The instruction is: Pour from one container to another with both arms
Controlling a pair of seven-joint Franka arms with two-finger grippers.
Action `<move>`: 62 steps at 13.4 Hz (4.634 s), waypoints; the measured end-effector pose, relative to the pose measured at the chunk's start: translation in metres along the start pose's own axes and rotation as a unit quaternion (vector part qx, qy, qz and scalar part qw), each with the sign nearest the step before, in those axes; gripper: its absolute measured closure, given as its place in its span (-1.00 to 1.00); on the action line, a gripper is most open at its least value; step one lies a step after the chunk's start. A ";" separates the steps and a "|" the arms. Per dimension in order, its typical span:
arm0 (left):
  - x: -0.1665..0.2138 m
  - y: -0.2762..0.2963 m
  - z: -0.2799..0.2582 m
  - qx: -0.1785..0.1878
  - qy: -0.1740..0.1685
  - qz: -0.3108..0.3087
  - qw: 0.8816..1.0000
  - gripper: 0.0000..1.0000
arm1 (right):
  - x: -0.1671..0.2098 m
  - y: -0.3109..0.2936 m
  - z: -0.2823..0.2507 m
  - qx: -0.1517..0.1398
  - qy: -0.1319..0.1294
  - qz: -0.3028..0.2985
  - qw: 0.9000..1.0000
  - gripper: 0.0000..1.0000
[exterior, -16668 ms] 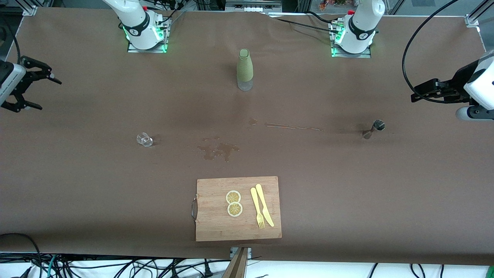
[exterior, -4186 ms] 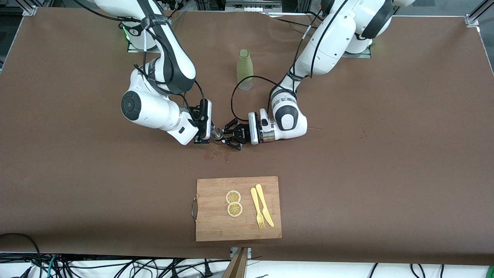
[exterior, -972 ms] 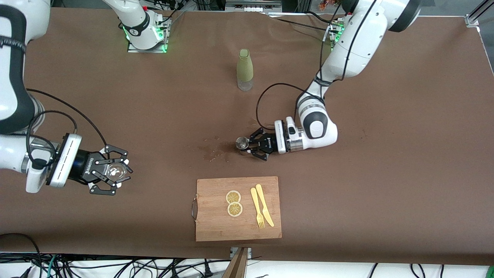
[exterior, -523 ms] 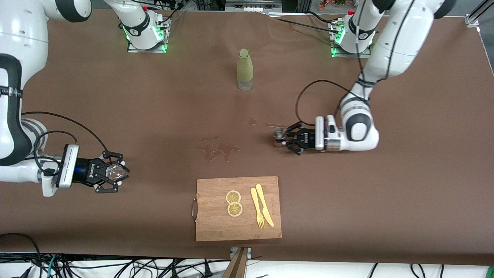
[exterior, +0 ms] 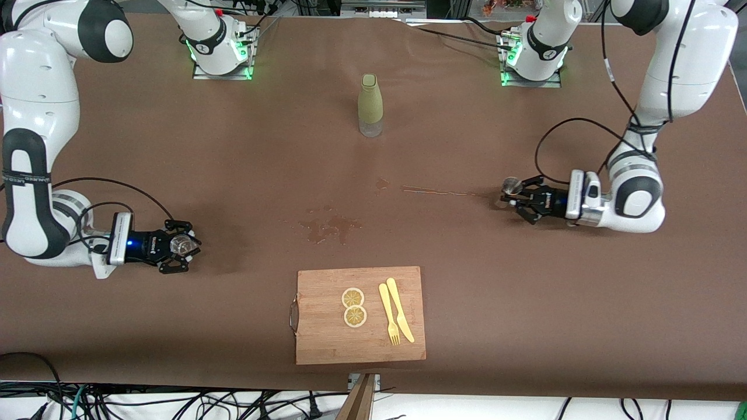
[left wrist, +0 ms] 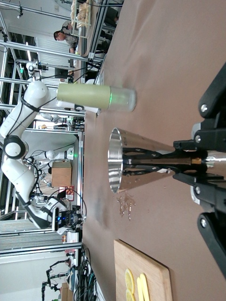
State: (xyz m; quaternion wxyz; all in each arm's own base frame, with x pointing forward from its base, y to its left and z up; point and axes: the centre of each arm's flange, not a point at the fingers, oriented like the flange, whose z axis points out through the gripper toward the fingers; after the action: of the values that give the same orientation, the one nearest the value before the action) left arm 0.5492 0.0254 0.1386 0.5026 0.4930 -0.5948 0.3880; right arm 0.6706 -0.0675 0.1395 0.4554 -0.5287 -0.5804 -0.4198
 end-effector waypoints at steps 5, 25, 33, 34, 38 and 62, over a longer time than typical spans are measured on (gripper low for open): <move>-0.024 0.041 -0.063 0.010 -0.011 0.018 1.000 0.57 | -0.044 -0.039 0.008 0.004 0.013 0.028 1.000 0.59; -0.093 0.078 -0.106 0.018 -0.001 0.000 1.000 0.44 | -0.083 -0.063 -0.006 -0.005 0.004 0.026 1.000 -0.31; -0.086 0.050 -0.169 0.017 -0.110 -0.026 0.993 -1.00 | -0.090 -0.071 -0.025 -0.007 -0.014 0.032 0.999 -0.33; -0.078 0.045 -0.180 -0.004 -0.136 -0.043 0.990 -1.00 | -0.091 -0.072 -0.028 -0.005 -0.017 0.032 0.999 -0.33; -0.024 0.003 -0.204 -0.034 -0.247 -0.215 0.944 -1.00 | -0.091 -0.073 -0.029 -0.004 -0.018 0.031 0.999 -0.33; 0.393 -0.059 -0.047 0.246 -0.478 -0.560 0.630 -1.00 | -0.086 -0.067 -0.054 0.023 -0.065 0.012 0.998 -0.33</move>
State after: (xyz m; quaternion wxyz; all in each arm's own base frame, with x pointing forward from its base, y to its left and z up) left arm 0.6136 -0.0198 0.5310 0.1283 0.9530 -0.2437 -0.1264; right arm 0.6105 -0.1457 0.0678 0.4339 -0.5513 -0.6115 -0.3658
